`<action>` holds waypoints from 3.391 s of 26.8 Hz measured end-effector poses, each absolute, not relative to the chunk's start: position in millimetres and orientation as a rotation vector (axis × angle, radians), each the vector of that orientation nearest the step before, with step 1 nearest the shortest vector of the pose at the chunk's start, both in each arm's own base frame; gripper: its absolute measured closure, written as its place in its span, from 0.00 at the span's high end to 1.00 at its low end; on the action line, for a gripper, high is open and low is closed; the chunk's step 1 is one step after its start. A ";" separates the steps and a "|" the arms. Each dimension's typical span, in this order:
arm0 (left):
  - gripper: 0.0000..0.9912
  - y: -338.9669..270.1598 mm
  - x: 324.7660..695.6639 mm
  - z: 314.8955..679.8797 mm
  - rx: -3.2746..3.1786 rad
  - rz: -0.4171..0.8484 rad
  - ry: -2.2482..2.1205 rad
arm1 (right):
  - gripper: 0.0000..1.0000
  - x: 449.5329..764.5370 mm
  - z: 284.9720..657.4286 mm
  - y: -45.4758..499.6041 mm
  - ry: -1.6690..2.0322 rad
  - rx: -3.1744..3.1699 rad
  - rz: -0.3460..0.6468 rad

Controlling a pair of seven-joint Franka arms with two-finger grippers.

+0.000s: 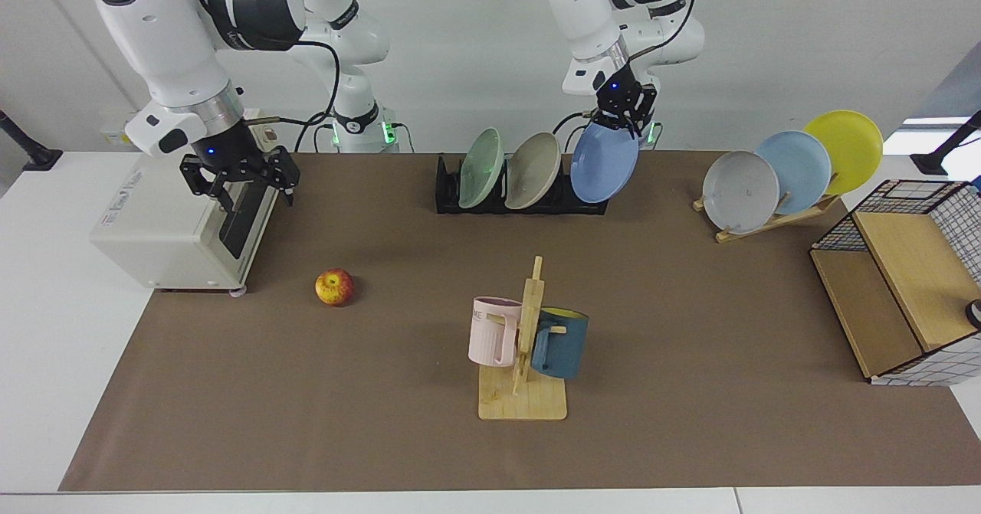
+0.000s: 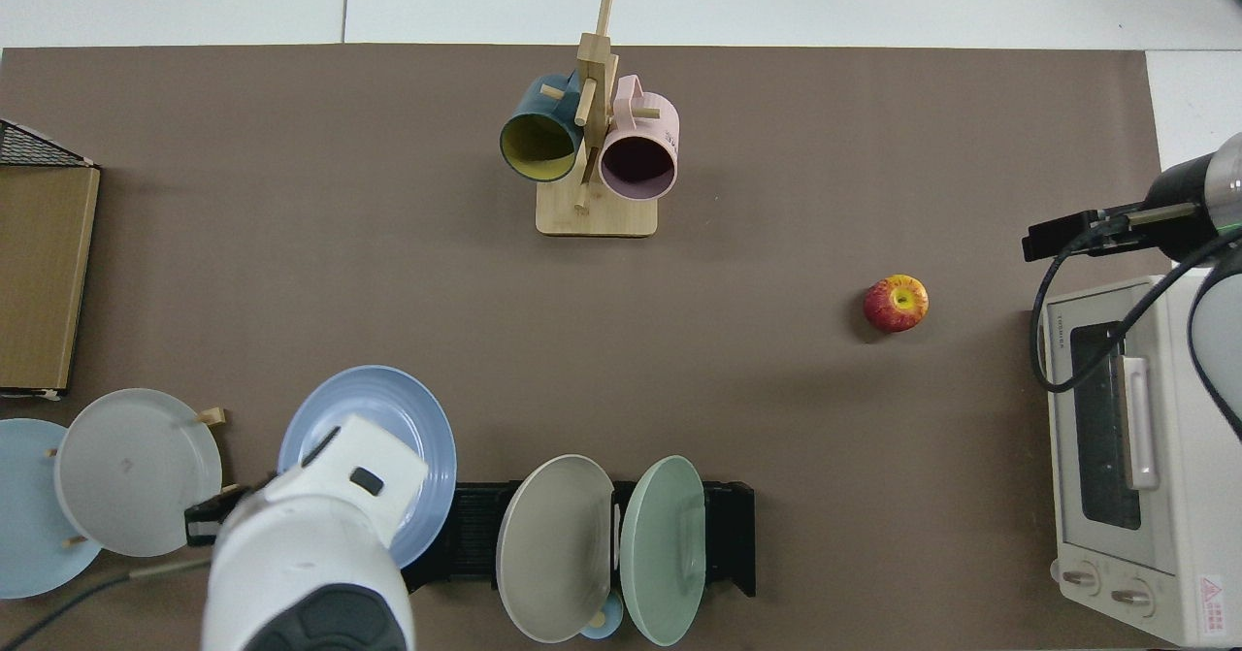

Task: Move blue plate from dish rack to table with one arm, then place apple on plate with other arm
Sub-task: 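Grasp the blue plate rim with the left gripper and lift it, then lower the blue plate onto the table while the right gripper grasps the apple, then release the plate and retract the left gripper while the right lifts the apple, then carry the red apple with the right gripper over the blue plate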

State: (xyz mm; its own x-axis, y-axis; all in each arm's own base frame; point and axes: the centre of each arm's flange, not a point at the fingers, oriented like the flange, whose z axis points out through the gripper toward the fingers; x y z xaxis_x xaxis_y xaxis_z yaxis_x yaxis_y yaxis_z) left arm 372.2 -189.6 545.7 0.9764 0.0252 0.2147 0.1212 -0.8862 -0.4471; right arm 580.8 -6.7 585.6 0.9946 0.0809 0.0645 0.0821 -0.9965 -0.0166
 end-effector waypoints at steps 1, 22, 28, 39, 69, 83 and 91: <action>0.05 -182.5 384.2 550.4 -2.665 -0.300 -0.118 | 1.00 580.8 585.6 -6.7 -0.127 -3.118 -0.100; 0.05 -207.2 518.6 481.4 -3.281 -0.248 -0.299 | 1.00 580.8 585.6 -6.7 -0.127 -3.118 -0.100; 0.05 -269.2 506.2 392.2 -3.343 -0.172 -0.270 | 1.00 580.8 585.6 -6.2 -0.129 -3.118 -0.100; 0.05 -282.0 487.5 344.3 -3.349 -0.124 -0.232 | 1.00 580.3 538.1 22.2 -0.131 -3.115 -0.055; 1.00 -218.3 524.3 391.9 -3.201 -0.043 -0.260 | 1.00 595.3 329.0 38.3 -0.110 -3.125 0.039; 1.00 -78.2 536.4 541.1 -3.133 0.160 -0.165 | 0.95 596.6 289.2 39.6 -0.117 -3.128 0.095; 1.00 -13.6 520.8 593.4 -3.153 0.030 -0.197 | 0.77 602.3 300.9 56.4 -0.189 -3.145 0.063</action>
State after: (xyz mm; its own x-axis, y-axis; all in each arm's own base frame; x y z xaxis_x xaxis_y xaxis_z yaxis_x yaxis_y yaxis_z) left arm 520.8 -13.6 593.4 0.9921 0.1242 -0.0204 0.1245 -0.9921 0.0168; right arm 602.3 56.4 300.9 0.9920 0.1193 -0.0406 0.1196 -0.9928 0.0068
